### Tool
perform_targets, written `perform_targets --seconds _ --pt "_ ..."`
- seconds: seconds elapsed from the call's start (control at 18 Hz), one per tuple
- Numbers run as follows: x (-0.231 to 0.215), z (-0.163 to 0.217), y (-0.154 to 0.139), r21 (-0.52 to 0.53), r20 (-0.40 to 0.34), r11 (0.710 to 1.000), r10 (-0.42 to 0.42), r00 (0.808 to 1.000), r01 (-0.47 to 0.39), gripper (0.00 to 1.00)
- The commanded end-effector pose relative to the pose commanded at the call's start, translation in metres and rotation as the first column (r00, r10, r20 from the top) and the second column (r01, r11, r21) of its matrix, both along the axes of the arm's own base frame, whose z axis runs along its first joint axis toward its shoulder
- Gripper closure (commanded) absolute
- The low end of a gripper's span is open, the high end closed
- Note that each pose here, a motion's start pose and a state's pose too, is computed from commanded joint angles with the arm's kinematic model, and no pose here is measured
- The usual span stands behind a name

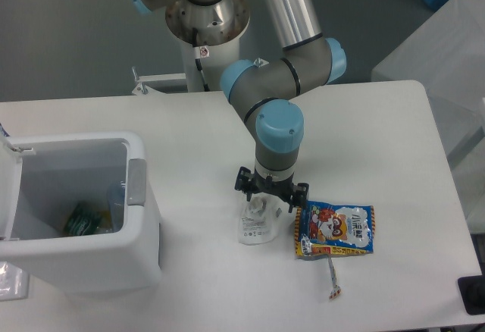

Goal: Place the trash in the trash can
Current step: 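Lower the gripper onto the clear plastic wrapper and close on it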

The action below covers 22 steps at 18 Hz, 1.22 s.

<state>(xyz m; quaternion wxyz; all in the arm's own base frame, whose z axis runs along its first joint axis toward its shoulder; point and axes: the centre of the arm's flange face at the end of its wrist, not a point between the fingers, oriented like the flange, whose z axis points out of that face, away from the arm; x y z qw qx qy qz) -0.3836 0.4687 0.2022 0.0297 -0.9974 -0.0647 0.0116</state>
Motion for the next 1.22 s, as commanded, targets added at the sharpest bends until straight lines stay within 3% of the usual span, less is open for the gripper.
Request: perform_targets --seconds 0.33,0.5,0.89,1.06,1.22 --pt "-0.0002 -0.0056 0.0011 -0.006 0.005 1.000 -0.001 1.000 0.001 0.02" --pt "-0.0009 -0.0046 0.0016 -0.003 0.002 1.000 0.003 1.000 -0.003 0.22" --pt "-0.0018 -0.0034 0.0022 -0.002 -0.002 1.000 0.002 1.000 -0.002 0.54" --pt "-0.0015 0.0001 0.0019 0.001 -0.005 1.000 0.003 1.000 -0.003 0.77" --pt "-0.0009 0.0002 0.0015 0.000 -0.004 1.000 0.003 1.000 -0.003 0.86"
